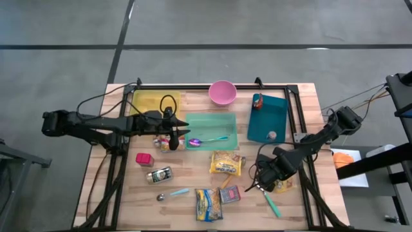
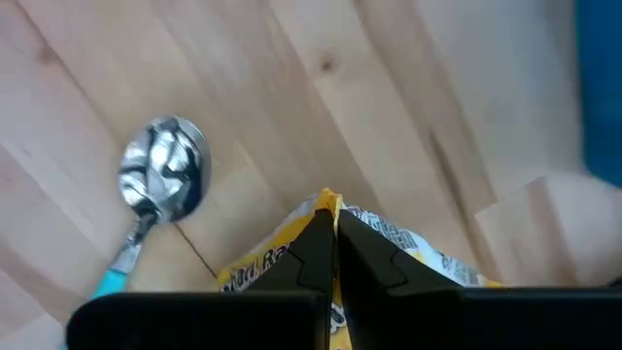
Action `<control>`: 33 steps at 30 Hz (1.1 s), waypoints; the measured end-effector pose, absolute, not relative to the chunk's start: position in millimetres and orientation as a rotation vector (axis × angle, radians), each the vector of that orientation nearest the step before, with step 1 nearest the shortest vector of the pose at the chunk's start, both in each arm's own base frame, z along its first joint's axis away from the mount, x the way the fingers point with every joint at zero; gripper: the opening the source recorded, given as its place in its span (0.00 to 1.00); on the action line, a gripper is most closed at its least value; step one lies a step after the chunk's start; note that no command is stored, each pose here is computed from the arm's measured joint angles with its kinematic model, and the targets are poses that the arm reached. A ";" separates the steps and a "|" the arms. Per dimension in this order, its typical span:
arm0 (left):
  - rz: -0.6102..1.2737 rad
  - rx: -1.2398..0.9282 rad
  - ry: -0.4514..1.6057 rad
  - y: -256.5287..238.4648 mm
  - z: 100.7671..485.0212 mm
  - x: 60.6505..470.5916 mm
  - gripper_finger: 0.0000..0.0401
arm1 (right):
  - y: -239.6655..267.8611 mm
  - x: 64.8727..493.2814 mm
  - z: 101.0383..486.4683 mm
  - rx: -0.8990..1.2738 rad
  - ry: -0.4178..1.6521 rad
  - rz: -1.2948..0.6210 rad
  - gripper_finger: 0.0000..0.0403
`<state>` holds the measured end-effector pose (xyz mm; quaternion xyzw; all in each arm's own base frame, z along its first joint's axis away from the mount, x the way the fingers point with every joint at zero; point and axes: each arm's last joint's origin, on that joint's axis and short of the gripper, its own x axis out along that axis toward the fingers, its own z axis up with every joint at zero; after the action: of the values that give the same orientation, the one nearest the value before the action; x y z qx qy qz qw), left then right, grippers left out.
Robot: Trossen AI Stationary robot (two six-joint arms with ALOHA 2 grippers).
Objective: Pick & Place Food Item
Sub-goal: Put the right yellow noodle pack into the yellow bin
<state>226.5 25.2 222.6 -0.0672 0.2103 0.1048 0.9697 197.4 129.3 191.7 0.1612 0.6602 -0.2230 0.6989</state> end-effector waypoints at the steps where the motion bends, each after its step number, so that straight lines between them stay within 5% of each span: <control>1: 0.211 -0.136 0.425 25.2 222.6 226.5 0.40 | 130.0 198.6 196.5 0.351 1.464 -0.502 0.02; 33: 0.210 -0.135 0.344 25.5 229.8 229.5 0.40 | 140.8 215.8 258.7 0.141 0.901 -0.667 0.02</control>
<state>229.5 25.5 229.8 -0.0672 0.1709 0.1044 0.9774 215.8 140.8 258.7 0.0668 0.4267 -0.3160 0.8447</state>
